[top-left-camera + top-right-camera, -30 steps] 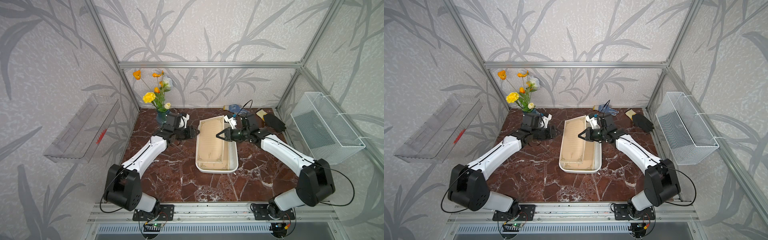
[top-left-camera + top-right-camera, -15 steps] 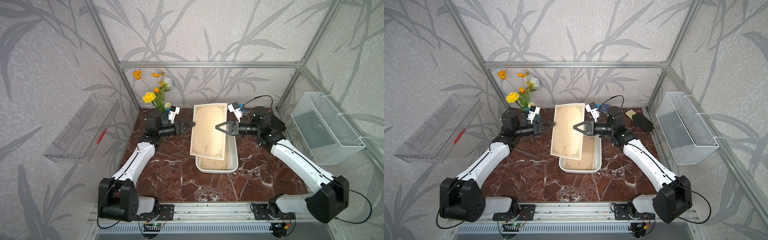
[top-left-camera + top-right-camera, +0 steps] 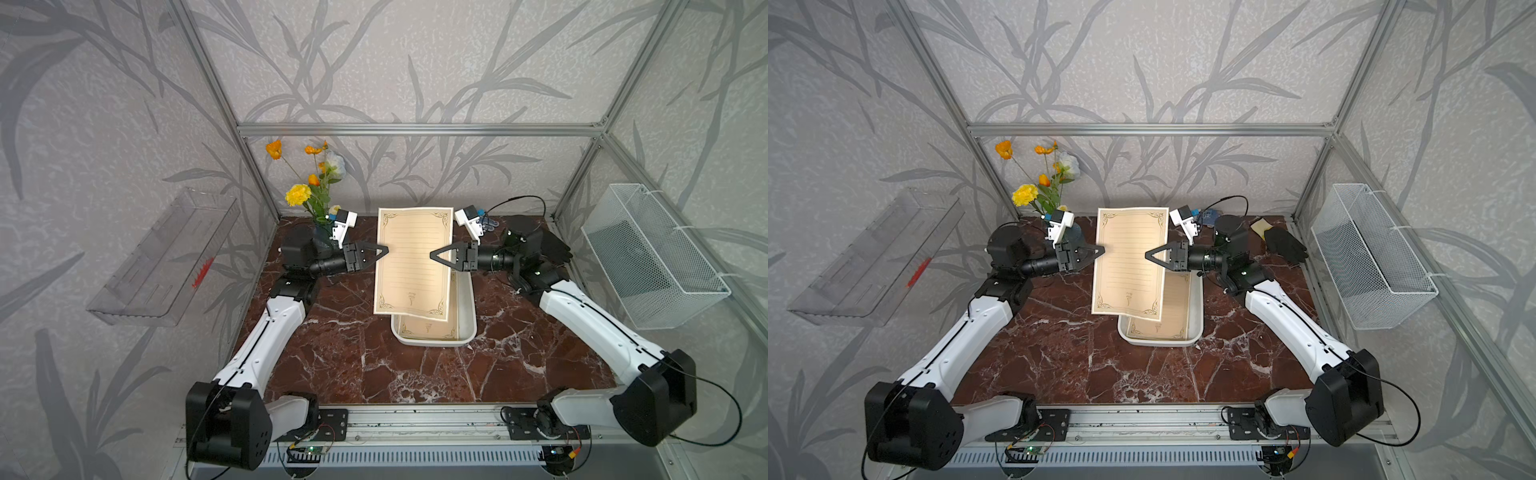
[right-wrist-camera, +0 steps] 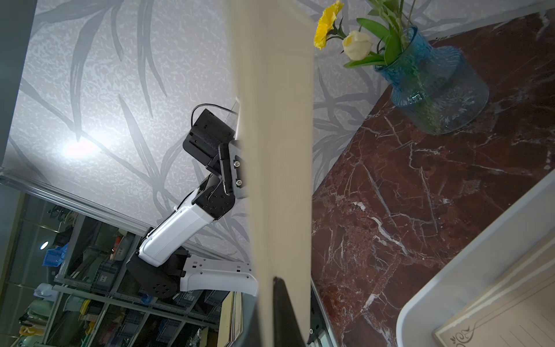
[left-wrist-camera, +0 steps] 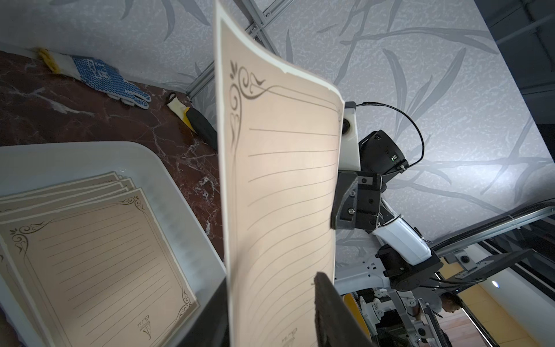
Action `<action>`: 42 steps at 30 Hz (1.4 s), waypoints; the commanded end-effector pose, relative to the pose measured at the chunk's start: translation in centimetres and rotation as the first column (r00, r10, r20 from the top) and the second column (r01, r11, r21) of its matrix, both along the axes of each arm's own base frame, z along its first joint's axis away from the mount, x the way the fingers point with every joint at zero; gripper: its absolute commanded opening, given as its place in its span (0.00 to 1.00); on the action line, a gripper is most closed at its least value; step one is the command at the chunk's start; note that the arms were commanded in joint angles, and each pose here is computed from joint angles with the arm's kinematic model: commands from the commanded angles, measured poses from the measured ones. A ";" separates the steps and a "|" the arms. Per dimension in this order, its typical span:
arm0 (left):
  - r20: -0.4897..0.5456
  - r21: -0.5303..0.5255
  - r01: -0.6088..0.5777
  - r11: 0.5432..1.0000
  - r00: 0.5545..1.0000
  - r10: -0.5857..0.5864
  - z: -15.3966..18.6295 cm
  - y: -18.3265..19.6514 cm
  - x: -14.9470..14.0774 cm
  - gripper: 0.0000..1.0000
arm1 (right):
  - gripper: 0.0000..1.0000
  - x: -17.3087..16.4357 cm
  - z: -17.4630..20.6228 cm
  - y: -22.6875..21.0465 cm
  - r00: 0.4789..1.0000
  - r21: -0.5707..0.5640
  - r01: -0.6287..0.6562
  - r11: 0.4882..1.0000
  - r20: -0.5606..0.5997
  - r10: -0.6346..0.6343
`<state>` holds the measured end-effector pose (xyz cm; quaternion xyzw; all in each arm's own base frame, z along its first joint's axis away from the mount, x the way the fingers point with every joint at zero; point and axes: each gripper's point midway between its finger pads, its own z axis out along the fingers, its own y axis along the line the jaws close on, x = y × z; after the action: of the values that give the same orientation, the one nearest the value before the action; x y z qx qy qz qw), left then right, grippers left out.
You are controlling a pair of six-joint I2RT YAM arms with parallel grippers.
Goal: Take out the stationery paper from the storage box
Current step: Pick up the stationery paper from the storage box.
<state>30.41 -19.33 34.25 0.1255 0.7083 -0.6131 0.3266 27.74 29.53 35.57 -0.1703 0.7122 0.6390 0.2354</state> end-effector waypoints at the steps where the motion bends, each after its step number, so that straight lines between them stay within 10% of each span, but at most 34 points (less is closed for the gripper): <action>1: 0.016 0.003 0.016 1.000 1.000 -0.016 -0.2 -0.2 -0.4 0.38 | 0.00 -0.8 0.9 0.5 0.999 0.035 -0.045 0.998 0.025 0.044; 9: -0.028 0.050 -0.026 0.998 0.999 0.027 -1.2 0.3 0.3 0.00 | 0.00 -0.5 0.3 1.2 1.000 -0.005 -0.020 1.000 0.007 0.020; 22: -0.062 0.456 -0.325 0.829 0.917 0.394 -8.8 8.3 3.1 0.00 | 0.00 1.8 -8.9 9.0 0.991 -0.285 0.002 0.959 -0.130 -0.041; 31: -0.024 0.737 -0.366 0.568 0.826 0.564 -15.5 14.3 3.8 0.00 | 0.00 2.9 -15.7 15.0 0.978 -0.388 -0.028 0.921 -0.201 -0.054; 42: -0.072 0.825 -0.229 0.517 0.864 0.498 -20.2 16.8 4.6 0.05 | 0.06 3.7 -22.1 16.8 0.983 -0.539 -0.099 0.837 -0.182 -0.001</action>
<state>34.46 -3.54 13.91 -0.0187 0.9528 -0.1789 0.2444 31.59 47.05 14.95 -0.1651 0.8666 0.4595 0.1032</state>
